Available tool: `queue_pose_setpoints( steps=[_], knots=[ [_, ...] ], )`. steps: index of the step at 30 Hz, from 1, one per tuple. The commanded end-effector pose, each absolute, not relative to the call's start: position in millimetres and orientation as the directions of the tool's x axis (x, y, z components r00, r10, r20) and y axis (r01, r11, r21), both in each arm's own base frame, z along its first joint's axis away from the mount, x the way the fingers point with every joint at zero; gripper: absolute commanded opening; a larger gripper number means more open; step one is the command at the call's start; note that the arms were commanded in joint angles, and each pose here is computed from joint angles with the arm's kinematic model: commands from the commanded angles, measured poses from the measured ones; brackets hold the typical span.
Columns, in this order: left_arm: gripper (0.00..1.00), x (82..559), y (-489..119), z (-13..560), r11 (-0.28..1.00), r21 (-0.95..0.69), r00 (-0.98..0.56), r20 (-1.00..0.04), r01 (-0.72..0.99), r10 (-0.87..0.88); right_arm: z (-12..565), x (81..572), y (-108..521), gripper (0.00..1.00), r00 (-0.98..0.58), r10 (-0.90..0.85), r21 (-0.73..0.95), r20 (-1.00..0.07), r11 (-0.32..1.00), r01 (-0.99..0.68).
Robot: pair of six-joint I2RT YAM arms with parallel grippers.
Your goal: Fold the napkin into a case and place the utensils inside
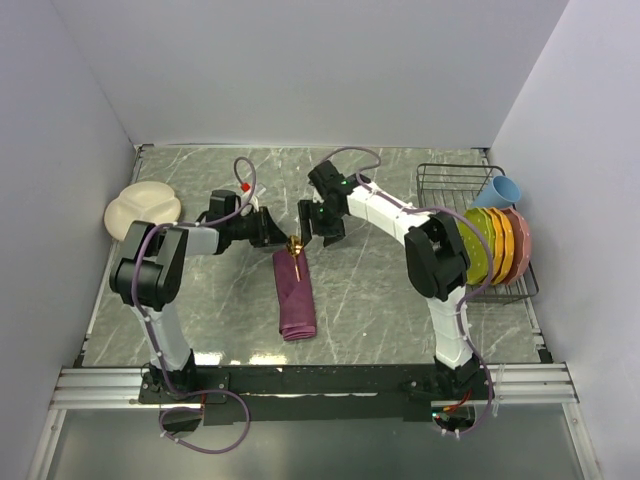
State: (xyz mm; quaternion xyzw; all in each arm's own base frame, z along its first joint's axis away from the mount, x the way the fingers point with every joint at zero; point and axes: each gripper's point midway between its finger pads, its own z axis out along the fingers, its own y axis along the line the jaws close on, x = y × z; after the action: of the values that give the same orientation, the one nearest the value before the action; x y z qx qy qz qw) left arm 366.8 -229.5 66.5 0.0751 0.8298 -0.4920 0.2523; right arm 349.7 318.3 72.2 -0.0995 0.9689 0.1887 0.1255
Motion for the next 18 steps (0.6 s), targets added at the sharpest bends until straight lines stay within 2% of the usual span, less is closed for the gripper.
queue_pose_setpoints(
  steps=[1,18],
  knots=[
    [0.18,367,-235,91,0.487,-0.710,-0.779,-0.621,0.509,-0.091,95,352,322,0.72,-0.935,-0.154,0.392,-0.320,0.877,-0.279],
    [0.18,345,-244,85,0.470,-0.736,-0.808,-0.585,0.488,-0.077,92,366,315,0.72,-0.942,-0.114,0.412,-0.316,0.878,-0.244]
  ],
)
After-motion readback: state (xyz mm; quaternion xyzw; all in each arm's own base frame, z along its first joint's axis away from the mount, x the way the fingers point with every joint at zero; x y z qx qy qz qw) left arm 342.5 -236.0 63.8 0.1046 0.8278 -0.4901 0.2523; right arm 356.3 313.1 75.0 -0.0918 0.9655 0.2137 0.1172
